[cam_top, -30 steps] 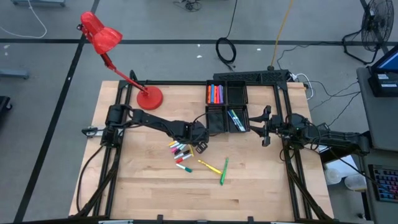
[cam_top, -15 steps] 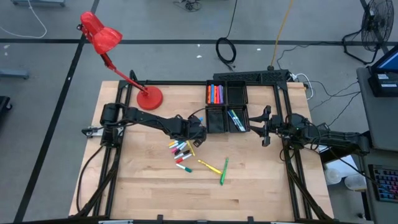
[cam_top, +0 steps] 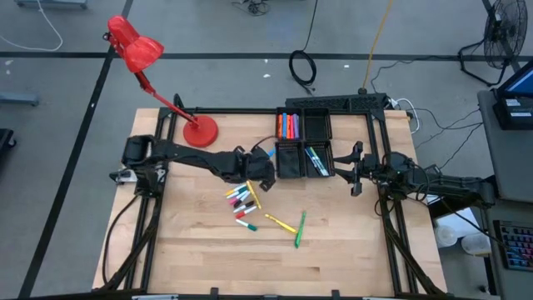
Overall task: Pick & Place Markers
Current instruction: Put the blue highlighter pen into the top left black bin
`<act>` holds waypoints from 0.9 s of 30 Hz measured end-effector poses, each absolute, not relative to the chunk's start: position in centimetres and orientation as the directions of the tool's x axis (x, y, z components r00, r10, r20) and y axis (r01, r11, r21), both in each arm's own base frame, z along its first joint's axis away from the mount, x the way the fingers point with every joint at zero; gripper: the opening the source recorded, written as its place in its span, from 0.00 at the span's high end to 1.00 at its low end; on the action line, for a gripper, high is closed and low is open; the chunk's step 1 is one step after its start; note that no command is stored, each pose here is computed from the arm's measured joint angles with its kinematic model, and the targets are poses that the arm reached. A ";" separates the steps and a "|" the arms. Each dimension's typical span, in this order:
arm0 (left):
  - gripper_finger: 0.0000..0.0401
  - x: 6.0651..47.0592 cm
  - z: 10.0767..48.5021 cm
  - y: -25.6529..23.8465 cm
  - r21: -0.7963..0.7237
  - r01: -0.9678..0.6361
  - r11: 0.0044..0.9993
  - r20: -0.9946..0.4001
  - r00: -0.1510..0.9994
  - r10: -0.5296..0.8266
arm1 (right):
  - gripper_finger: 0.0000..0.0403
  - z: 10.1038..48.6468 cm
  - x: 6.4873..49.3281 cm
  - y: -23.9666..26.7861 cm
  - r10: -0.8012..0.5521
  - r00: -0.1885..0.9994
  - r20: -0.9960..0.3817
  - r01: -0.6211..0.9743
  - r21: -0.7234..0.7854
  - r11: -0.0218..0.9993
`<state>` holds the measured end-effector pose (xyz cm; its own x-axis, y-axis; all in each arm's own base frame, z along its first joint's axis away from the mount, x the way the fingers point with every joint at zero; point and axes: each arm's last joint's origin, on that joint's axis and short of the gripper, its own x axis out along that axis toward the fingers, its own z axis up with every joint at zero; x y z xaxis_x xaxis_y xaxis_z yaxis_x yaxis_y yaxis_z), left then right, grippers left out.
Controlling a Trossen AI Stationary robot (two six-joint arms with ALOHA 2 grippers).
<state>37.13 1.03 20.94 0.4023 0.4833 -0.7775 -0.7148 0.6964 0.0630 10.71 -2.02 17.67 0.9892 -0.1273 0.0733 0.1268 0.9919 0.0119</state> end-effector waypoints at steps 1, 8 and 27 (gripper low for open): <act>0.81 37.2 21.6 1.1 0.035 -0.714 0.699 -0.758 0.436 0.484 | 0.64 17.7 10.7 -2.0 -0.128 0.989 0.073 0.127 0.012 0.992; 0.80 38.6 25.4 2.2 -0.095 -0.645 0.758 -0.568 0.661 0.491 | 0.64 17.7 10.7 -2.0 -0.127 0.989 0.073 0.127 0.012 0.992; 0.81 38.3 27.7 13.0 -0.379 -0.630 0.678 -0.361 0.775 0.519 | 0.64 17.7 10.7 -2.0 -0.128 0.989 0.073 0.127 0.012 0.992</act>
